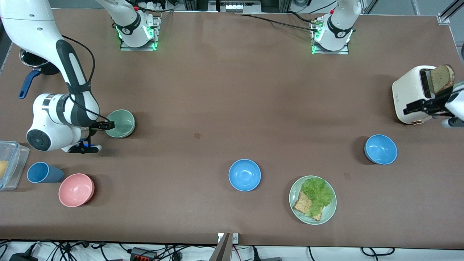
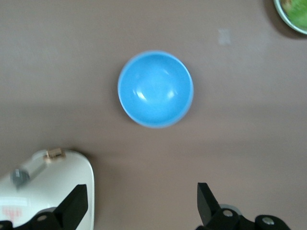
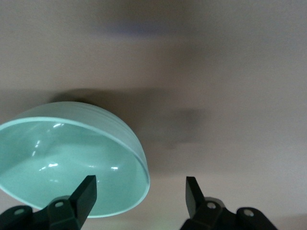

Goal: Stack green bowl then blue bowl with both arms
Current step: 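Carry the green bowl to mid-table while the left gripper grasps the blue bowl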

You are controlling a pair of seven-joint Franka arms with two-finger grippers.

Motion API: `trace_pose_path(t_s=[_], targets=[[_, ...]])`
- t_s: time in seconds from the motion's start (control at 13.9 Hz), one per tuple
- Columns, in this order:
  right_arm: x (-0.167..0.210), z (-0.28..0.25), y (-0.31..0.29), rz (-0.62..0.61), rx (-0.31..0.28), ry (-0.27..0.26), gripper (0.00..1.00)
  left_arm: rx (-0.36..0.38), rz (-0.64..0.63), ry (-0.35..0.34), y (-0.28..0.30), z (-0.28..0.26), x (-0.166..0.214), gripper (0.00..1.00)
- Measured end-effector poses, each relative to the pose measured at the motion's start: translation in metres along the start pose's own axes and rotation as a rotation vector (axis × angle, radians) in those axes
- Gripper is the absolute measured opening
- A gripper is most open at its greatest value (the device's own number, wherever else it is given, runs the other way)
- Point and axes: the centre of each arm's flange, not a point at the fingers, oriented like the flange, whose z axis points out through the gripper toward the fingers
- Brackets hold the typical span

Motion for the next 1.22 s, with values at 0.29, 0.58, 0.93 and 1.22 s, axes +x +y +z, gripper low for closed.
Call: trace_pose_path(t_s=[0.29, 0.58, 0.93, 1.22], targets=[[0.002, 0.011, 0.003, 0.004, 0.003, -0.020, 0.44, 0.021, 0.048, 0.080, -0.043, 0.078, 0.018, 1.00], [0.003, 0.013, 0.001, -0.010, 0.007, -0.024, 0.11, 0.029, 0.050, 0.112, -0.052, 0.164, 0.032, 1.00], [-0.001, -0.061, -0.082, -0.154, 0.069, 0.012, 0.04, 0.022, 0.066, 0.112, -0.045, 0.183, 0.037, 1.00], [-0.026, -0.094, -0.238, -0.227, 0.087, 0.066, 0.04, 0.024, 0.090, 0.117, -0.044, 0.186, 0.038, 0.77]])
